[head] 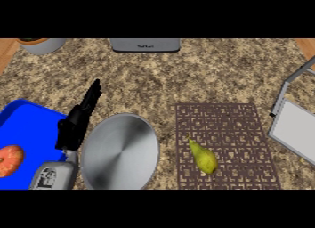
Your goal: Pick the sweet potato from the placemat and place it in the tiered shelf
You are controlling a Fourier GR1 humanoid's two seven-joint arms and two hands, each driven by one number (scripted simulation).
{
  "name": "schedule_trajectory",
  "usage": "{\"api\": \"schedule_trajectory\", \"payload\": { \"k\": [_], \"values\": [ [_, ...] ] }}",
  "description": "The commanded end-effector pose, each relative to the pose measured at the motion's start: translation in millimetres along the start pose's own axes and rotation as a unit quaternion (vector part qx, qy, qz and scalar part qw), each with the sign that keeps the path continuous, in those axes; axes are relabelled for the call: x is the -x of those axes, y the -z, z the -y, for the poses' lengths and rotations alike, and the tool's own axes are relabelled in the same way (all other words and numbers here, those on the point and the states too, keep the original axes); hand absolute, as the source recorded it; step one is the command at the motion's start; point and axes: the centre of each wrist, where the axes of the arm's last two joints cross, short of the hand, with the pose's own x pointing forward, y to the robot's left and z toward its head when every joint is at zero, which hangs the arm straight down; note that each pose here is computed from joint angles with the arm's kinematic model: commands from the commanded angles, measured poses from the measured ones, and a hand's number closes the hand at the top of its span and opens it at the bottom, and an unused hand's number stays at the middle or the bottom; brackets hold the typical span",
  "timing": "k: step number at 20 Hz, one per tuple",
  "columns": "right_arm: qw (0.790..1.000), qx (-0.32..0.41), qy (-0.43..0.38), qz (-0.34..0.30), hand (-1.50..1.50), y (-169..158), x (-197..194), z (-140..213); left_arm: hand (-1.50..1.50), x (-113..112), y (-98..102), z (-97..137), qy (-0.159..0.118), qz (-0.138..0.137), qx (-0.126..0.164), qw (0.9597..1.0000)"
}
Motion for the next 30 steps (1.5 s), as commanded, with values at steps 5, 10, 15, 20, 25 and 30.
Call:
{"api": "schedule_trajectory", "payload": {
  "k": [5, 10, 15, 20, 25, 30],
  "values": [
    [0.999, 0.030, 0.029, -0.022, 1.50, 9, 7, -49, 0.00, -5, 0, 11, -0.003, -0.004, -0.003, 1.0000],
    [0.985, 0.047, 0.163, -0.032, 1.50, 35, 39, -44, 0.00, 3, -3, 8, 0.010, 0.005, -0.003, 0.9999],
    [0.984, 0.046, 0.164, -0.041, 1.50, 53, 70, -41, 0.00, -2, -2, -3, 0.004, -0.002, -0.002, 1.0000],
    [0.984, 0.037, 0.171, -0.023, 1.50, 44, 81, -49, 0.00, 6, -21, -12, -0.012, -0.005, -0.003, 0.9999],
    [0.989, 0.070, 0.018, -0.132, -1.50, 49, 99, -65, 0.00, 7, -2, -6, 0.010, -0.001, -0.006, 0.9999],
    [0.983, 0.071, 0.082, -0.147, -1.50, 49, 92, -50, 0.00, 4, 5, 15, 0.002, -0.007, 0.001, 1.0000]
  ]
}}
